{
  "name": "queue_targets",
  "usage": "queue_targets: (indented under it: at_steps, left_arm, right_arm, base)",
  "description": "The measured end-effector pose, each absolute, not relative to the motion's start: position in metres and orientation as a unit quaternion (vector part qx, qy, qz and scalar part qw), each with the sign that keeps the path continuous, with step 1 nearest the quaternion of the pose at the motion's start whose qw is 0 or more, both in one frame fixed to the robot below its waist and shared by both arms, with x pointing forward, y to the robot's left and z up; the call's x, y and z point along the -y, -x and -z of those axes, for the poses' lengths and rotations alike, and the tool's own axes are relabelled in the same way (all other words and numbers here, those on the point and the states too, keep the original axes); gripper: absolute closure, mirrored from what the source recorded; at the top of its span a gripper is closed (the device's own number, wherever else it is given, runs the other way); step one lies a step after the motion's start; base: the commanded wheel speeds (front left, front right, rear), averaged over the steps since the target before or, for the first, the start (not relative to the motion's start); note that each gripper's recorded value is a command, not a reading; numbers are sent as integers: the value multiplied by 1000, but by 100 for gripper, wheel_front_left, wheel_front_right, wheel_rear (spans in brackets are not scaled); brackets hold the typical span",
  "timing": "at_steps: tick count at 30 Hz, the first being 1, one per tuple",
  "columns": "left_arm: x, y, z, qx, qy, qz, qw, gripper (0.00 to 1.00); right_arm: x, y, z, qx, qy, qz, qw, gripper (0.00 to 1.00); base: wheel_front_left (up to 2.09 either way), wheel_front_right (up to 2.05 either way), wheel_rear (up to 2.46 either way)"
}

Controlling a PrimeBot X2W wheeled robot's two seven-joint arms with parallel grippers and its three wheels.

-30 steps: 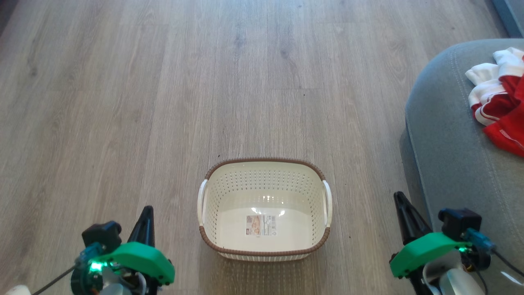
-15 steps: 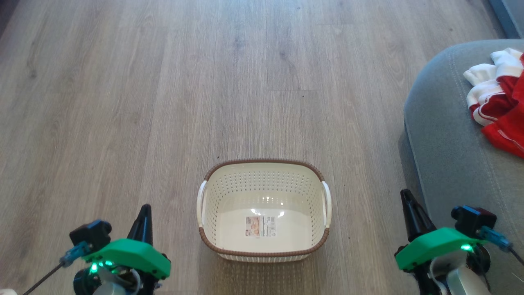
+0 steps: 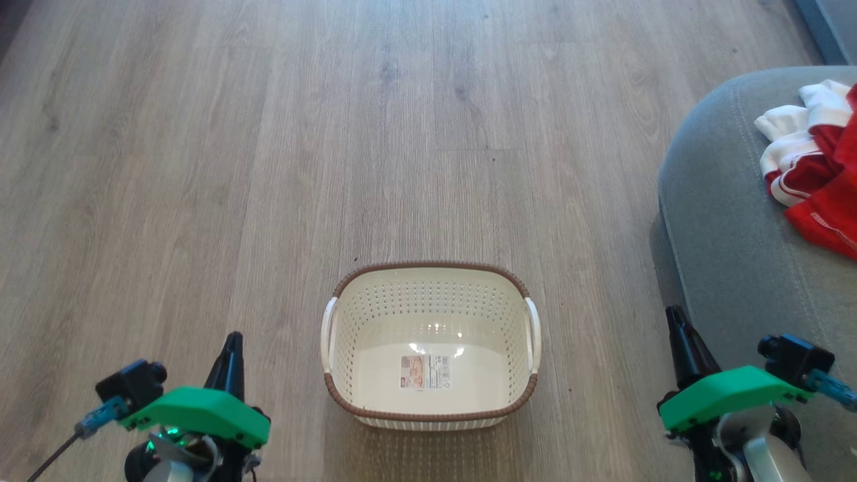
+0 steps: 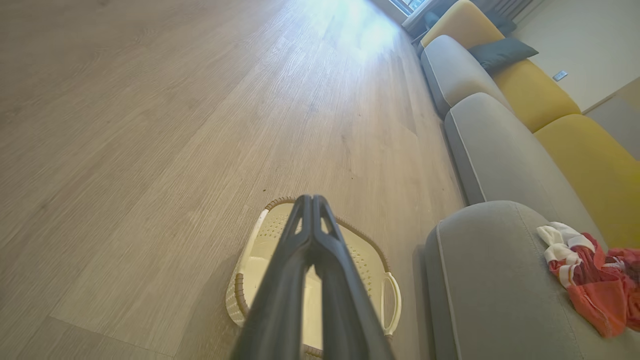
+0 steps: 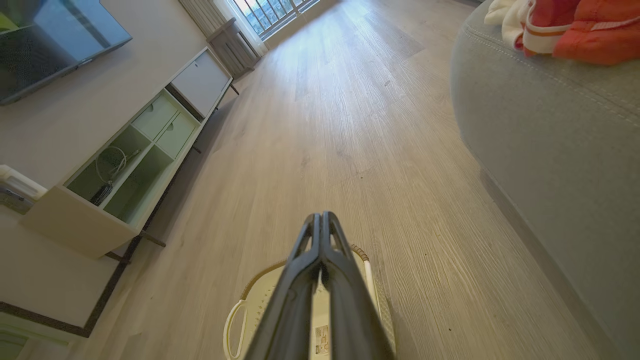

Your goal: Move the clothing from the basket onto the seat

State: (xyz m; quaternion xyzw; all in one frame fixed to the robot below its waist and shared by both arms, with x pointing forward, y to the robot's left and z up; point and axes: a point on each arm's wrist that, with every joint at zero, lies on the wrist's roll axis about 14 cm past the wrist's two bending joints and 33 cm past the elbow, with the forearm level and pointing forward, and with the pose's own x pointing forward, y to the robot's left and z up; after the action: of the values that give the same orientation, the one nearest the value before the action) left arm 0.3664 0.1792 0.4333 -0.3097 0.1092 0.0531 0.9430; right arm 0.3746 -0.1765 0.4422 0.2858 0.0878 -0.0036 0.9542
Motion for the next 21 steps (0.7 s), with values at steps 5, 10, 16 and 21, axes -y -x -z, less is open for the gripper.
queue_targets:
  at_steps: [5, 10, 16, 21]
  left_arm:
    - [-181, -368, -436, -107, 337, -56, 934, 100]
    - [-181, -368, -437, -106, 362, -58, 924, 100]
    - [-181, -369, -438, -106, 392, -59, 912, 100]
    - [-182, -369, -440, -103, 417, -60, 901, 100]
  right_arm:
    - [178, -375, -443, -88, -314, 11, 945, 100]
    - [179, -375, -444, -87, -342, 17, 935, 100]
    - [183, -375, -446, -83, -374, 26, 923, 100]
    - [185, -375, -448, -82, -400, 31, 912, 100]
  base:
    - [0, 0, 0]
    - [0, 0, 0]
    - [0, 0, 0]
    - [0, 0, 0]
